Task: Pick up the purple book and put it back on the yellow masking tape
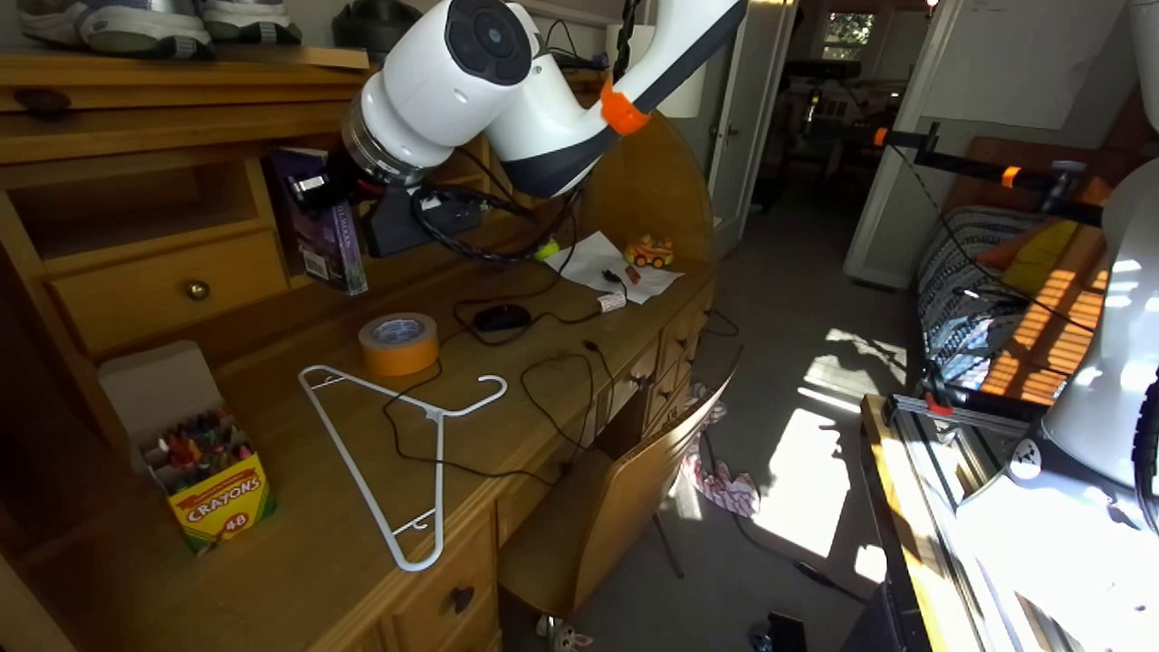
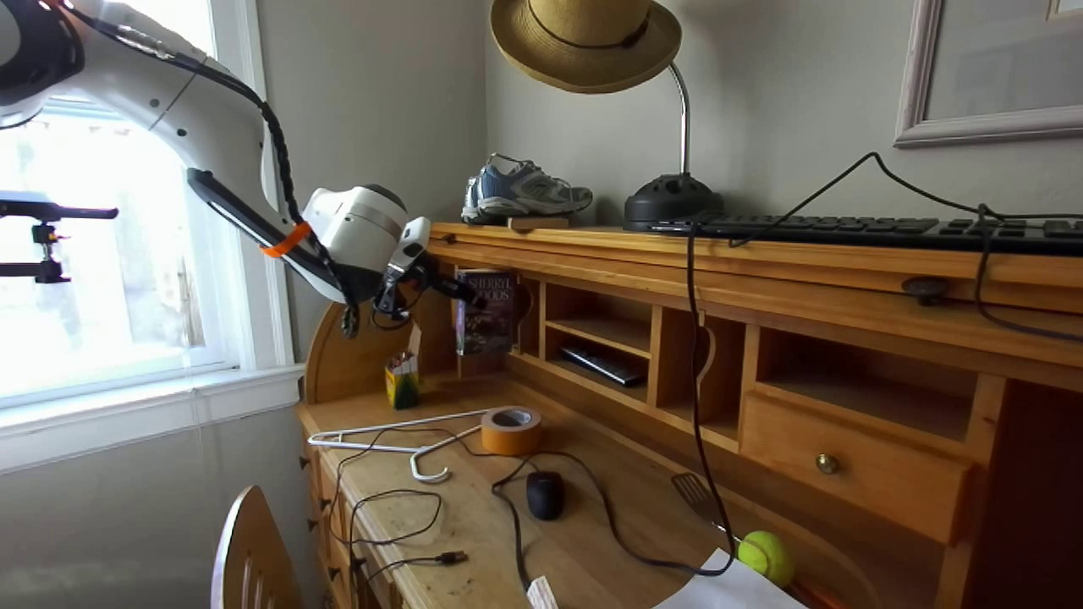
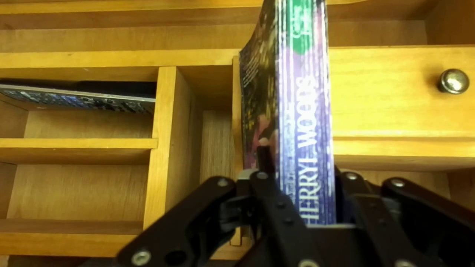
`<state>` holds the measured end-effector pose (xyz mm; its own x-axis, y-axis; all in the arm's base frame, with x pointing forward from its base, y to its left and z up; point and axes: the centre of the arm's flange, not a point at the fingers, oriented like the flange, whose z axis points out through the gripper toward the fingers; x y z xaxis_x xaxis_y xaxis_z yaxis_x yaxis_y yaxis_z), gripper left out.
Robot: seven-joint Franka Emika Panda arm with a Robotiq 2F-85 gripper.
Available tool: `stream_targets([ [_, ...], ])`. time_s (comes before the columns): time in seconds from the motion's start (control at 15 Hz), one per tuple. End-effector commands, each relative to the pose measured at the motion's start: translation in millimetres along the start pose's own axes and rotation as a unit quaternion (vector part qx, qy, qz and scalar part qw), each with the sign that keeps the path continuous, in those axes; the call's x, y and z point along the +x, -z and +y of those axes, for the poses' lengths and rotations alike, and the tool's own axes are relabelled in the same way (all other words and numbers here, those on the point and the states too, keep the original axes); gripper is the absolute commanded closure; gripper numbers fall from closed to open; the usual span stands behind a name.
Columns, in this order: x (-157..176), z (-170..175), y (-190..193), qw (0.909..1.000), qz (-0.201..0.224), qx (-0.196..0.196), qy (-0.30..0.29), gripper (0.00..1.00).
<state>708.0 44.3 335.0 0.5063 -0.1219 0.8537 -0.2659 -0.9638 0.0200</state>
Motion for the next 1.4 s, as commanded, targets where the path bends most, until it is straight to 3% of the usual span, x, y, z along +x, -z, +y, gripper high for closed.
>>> stream_targets([
  [0.0, -2, 9, -25, 0.9995, 0.008, 0.022, 0.021, 0.93],
  [0.4, -7, 15, -40, 0.9972, 0.011, 0.057, 0.047, 0.93],
  [1.0, -3, 22, -24, 0.9936, 0.032, 0.088, 0.063, 0.93],
  [1.33, -13, 18, -19, 0.9934, 0.009, 0.091, 0.07, 0.93],
])
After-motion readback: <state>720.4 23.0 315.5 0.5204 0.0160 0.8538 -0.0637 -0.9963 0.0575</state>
